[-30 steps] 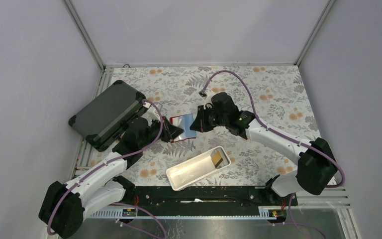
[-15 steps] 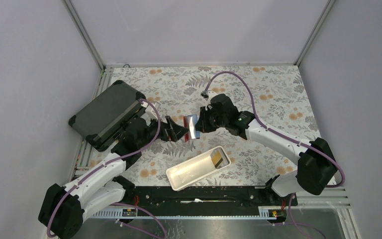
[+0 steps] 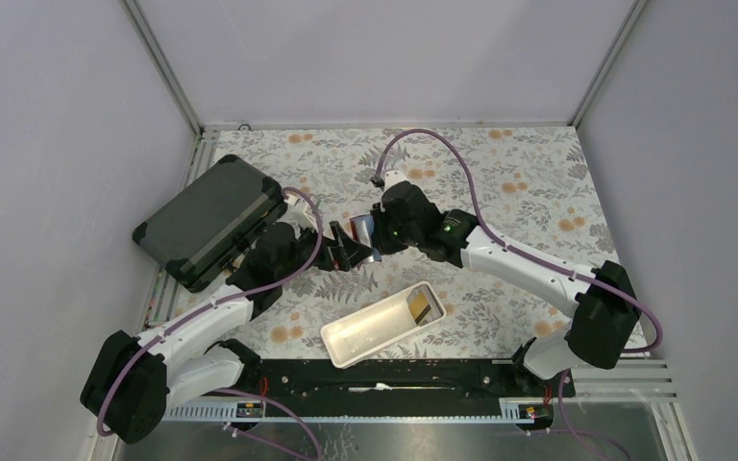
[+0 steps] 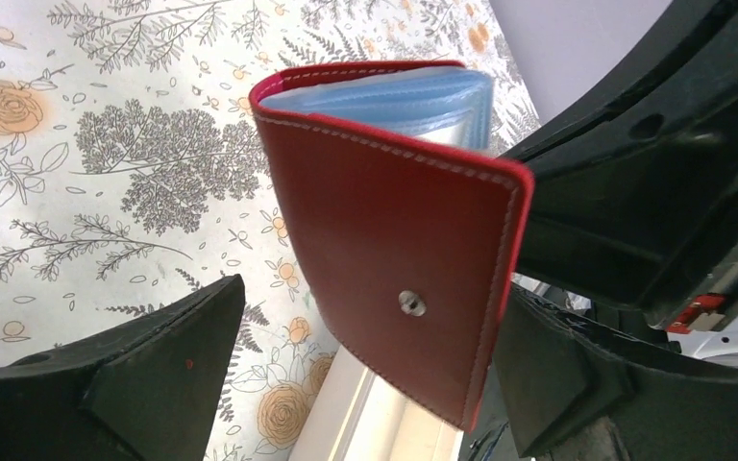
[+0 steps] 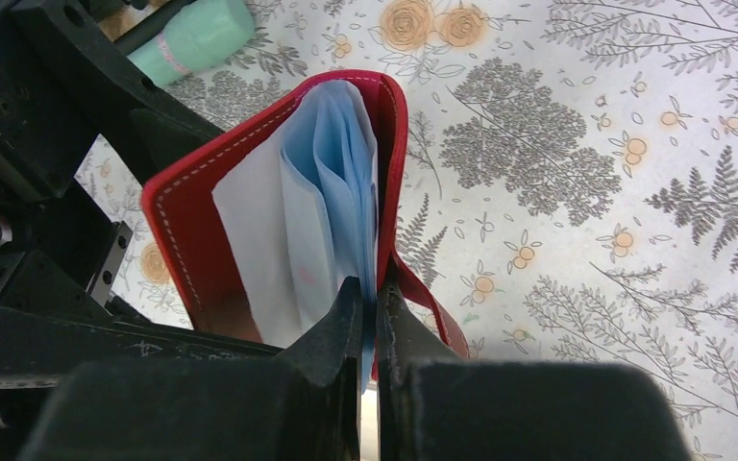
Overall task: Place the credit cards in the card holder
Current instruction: Open the card holder at the center of the board.
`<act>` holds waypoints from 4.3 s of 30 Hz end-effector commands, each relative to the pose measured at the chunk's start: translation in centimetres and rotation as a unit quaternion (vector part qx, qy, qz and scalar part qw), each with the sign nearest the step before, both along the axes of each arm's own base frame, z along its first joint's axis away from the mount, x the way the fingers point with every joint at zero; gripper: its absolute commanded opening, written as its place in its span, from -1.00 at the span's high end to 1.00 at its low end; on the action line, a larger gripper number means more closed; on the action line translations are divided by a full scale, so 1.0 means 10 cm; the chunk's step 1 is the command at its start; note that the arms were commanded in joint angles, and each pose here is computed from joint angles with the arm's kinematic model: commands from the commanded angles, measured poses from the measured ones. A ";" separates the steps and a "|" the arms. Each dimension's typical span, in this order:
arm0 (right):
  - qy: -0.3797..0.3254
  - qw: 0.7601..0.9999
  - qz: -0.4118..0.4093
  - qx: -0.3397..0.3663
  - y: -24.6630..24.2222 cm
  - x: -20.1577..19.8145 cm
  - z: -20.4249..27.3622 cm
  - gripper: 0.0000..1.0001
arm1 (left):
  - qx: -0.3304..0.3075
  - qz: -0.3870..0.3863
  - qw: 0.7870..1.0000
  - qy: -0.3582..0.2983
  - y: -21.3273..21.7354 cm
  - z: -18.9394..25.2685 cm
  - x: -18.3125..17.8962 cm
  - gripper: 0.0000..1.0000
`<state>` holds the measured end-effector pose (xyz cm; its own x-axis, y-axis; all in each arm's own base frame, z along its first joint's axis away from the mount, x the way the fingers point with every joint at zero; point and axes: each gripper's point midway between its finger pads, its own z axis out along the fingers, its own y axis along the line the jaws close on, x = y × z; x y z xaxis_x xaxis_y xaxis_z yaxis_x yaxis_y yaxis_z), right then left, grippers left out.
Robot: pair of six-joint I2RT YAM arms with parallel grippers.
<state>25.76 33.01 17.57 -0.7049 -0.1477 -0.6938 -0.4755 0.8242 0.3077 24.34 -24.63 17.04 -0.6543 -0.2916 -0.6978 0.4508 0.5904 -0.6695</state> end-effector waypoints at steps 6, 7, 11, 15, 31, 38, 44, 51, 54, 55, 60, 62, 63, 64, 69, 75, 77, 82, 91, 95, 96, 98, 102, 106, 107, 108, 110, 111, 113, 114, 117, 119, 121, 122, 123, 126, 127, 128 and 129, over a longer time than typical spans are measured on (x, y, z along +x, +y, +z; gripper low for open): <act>-0.031 0.999 -0.027 -0.013 -0.06 0.12 0.19 1.00 | 0.052 0.048 0.997 -0.029 -0.05 0.09 0.21 -0.98; -0.032 0.999 -0.027 -0.014 -0.07 0.12 0.19 1.00 | 0.064 0.060 0.996 -0.028 0.00 0.06 0.22 -0.98; -0.036 0.999 -0.031 -0.017 -0.09 0.13 0.21 1.00 | 0.105 0.121 0.987 -0.003 0.24 -0.12 0.29 -0.98; -0.040 0.999 -0.032 -0.020 -0.12 0.13 0.23 1.00 | 0.120 0.148 0.981 0.025 0.37 -0.29 0.29 -0.98; -0.043 0.997 -0.045 -0.042 -0.22 0.14 0.16 1.00 | 0.053 0.189 0.980 0.032 0.75 -0.12 0.23 -0.98; -0.039 0.998 -0.041 -0.037 -0.20 0.12 0.16 1.00 | -0.041 0.116 0.992 0.003 0.42 0.26 0.21 -0.98; -0.030 0.998 -0.037 -0.029 -0.15 0.11 0.13 1.00 | -0.069 0.070 0.995 -0.011 0.18 0.40 0.24 -0.98; -0.024 1.000 -0.015 -0.008 -0.04 0.07 0.14 1.00 | -0.063 0.052 0.997 -0.010 -0.04 0.37 0.26 -0.98; -0.024 1.000 -0.011 -0.009 -0.03 0.06 0.14 1.00 | -0.062 0.062 0.996 -0.019 -0.04 0.39 0.31 -0.98; -0.024 1.000 -0.011 -0.010 -0.03 0.05 0.13 1.00 | -0.067 0.062 0.996 -0.024 -0.05 0.43 0.32 -0.98; -0.022 1.000 -0.008 -0.013 -0.02 0.03 0.10 1.00 | -0.067 0.068 0.995 -0.028 -0.10 0.47 0.40 -0.98; -0.023 1.000 -0.008 -0.015 -0.02 0.03 0.10 1.00 | -0.065 0.069 0.995 -0.029 -0.11 0.47 0.44 -0.98; -0.024 1.000 -0.006 -0.016 -0.02 0.03 0.10 1.00 | -0.063 0.070 0.995 -0.029 -0.12 0.47 0.46 -0.98; -0.024 1.000 -0.007 -0.016 -0.02 0.03 0.09 1.00 | -0.059 0.070 0.995 -0.029 -0.13 0.47 0.47 -0.98; -0.028 0.999 -0.011 -0.022 -0.05 0.04 0.11 1.00 | -0.014 0.080 0.996 -0.023 -0.11 0.35 0.51 -0.98; -0.032 0.999 -0.013 -0.022 -0.06 0.05 0.13 1.00 | 0.022 0.079 0.996 -0.023 -0.08 0.18 0.44 -0.98; -0.033 0.999 -0.012 -0.020 -0.06 0.05 0.15 1.00 | 0.033 0.079 0.996 -0.022 -0.06 0.11 0.42 -0.98; -0.034 0.999 -0.008 -0.016 -0.04 0.04 0.18 1.00 | 0.061 0.092 0.994 -0.021 0.02 -0.03 0.44 -0.98; -0.034 0.999 -0.007 -0.022 -0.06 0.04 0.16 1.00 | 0.106 0.143 0.984 -0.008 0.24 -0.18 0.49 -0.98; -0.033 0.999 -0.008 -0.027 -0.06 0.05 0.14 1.00 | 0.099 0.149 0.984 0.008 0.26 -0.21 0.45 -0.96; -0.034 0.999 -0.008 -0.028 -0.06 0.05 0.14 1.00 | 0.098 0.153 0.983 0.011 0.27 -0.21 0.44 -0.95; -0.034 0.999 -0.009 -0.031 -0.07 0.06 0.13 1.00 | 0.098 0.159 0.982 0.013 0.31 -0.22 0.43 -0.93; -0.034 0.999 -0.011 -0.037 -0.09 0.06 0.11 1.00 | 0.102 0.174 0.979 0.008 0.39 -0.20 0.41 -0.92; -0.034 0.999 -0.011 -0.041 -0.08 0.07 0.09 1.00 | 0.098 0.173 0.980 0.000 0.41 -0.14 0.39 -0.92; -0.033 0.999 -0.010 -0.042 -0.08 0.07 0.08 1.00 | 0.097 0.171 0.981 0.001 0.40 -0.14 0.38 -0.92; -0.034 0.999 -0.010 -0.042 -0.07 0.07 0.08 1.00 | 0.099 0.168 0.981 0.002 0.39 -0.15 0.38 -0.92; -0.036 0.998 -0.010 -0.044 -0.06 0.07 0.08 1.00 | 0.103 0.165 0.981 0.008 0.38 -0.17 0.38 -0.87; -0.038 0.998 -0.010 -0.045 -0.06 0.07 0.08 1.00 | 0.104 0.164 0.981 0.010 0.37 -0.16 0.39 -0.82; -0.040 0.998 -0.011 -0.047 -0.06 0.07 0.09 1.00 | 0.105 0.159 0.982 0.013 0.35 -0.16 0.39 -0.70; -0.041 0.998 -0.011 -0.047 -0.06 0.07 0.09 1.00 | 0.106 0.156 0.982 0.014 0.33 -0.16 0.39 -0.65; -0.046 0.997 -0.014 -0.057 -0.06 0.07 0.08 1.00 | 0.109 0.157 0.981 0.020 0.33 -0.15 0.40 -0.48; -0.047 0.996 -0.019 -0.067 -0.08 0.08 0.05 1.00 | 0.111 0.161 0.980 0.025 0.35 -0.15 0.39 -0.45; -0.049 0.996 -0.022 -0.071 -0.10 0.08 0.04 1.00 | 0.112 0.166 0.979 0.030 0.37 -0.14 0.38 -0.44; -0.050 0.996 -0.023 -0.073 -0.10 0.09 0.03 1.00 | 0.113 0.169 0.979 0.033 0.39 -0.15 0.36 -0.44; -0.051 0.996 -0.025 -0.074 -0.11 0.09 0.04 1.00 | 0.113 0.171 0.978 0.037 0.40 -0.15 0.34 -0.44; -0.051 0.995 -0.029 -0.079 -0.12 0.11 0.03 1.00 | 0.105 0.173 0.978 0.042 0.42 -0.13 0.31 -0.48; -0.052 0.995 -0.029 -0.080 -0.12 0.11 0.03 1.00 | 0.102 0.173 0.979 0.042 0.42 -0.13 0.30 -0.48; -0.052 0.995 -0.028 -0.079 -0.12 0.11 0.03 1.00 | 0.101 0.172 0.979 0.043 0.42 -0.14 0.29 -0.48; -0.051 0.995 -0.027 -0.079 -0.11 0.10 0.03 1.00 | 0.100 0.171 0.979 0.045 0.42 -0.15 0.28 -0.48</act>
